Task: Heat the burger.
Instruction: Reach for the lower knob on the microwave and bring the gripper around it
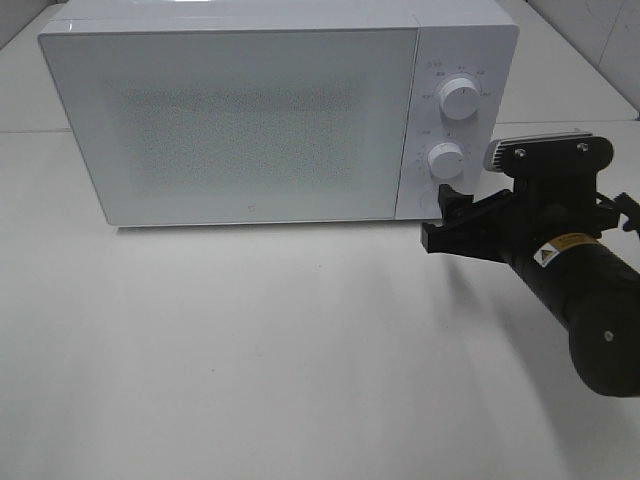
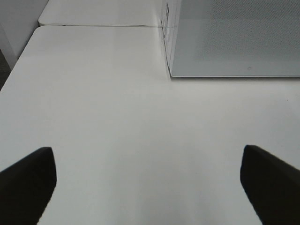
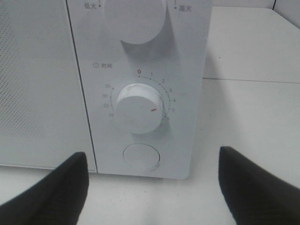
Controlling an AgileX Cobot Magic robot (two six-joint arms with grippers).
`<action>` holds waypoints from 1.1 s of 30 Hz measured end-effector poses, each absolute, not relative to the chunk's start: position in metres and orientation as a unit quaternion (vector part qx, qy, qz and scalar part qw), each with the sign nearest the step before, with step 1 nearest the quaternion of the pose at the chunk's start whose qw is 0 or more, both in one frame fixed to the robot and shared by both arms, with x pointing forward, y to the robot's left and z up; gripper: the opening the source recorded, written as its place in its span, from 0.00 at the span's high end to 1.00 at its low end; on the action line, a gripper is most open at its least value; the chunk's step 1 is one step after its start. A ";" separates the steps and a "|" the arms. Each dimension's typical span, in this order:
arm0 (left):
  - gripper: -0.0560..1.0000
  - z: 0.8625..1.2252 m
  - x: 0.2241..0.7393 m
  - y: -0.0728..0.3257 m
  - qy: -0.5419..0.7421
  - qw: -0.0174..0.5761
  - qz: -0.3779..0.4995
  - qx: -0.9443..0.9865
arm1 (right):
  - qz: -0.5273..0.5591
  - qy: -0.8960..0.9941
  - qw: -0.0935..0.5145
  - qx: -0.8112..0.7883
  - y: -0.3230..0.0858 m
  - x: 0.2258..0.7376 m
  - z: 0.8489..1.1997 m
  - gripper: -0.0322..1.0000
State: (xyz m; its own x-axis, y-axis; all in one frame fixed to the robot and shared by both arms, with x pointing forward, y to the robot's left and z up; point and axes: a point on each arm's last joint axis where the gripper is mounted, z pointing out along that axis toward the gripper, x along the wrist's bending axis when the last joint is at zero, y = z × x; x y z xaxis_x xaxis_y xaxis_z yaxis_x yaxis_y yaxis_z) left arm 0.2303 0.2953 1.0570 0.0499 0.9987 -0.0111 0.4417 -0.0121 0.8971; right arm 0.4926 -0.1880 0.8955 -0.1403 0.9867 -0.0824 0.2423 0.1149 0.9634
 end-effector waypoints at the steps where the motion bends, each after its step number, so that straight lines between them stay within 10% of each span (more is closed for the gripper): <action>1: 0.01 1.057 0.230 0.295 0.587 0.386 0.361 0.613 | 0.440 0.614 0.424 0.500 -0.186 0.496 0.894 0.23; 33: 0.01 1.057 0.230 0.295 0.587 0.386 0.361 0.613 | 0.469 0.570 0.441 0.510 -0.169 0.554 0.889 0.23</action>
State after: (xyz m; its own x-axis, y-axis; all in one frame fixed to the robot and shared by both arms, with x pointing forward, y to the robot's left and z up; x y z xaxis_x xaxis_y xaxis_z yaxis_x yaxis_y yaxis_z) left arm 0.2303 0.2953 1.0570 0.0499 0.9987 -0.0111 0.4417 -0.0121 0.8971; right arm 0.5540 -0.1686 0.8894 -0.0902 0.9956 -0.0242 0.1670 0.0391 0.9852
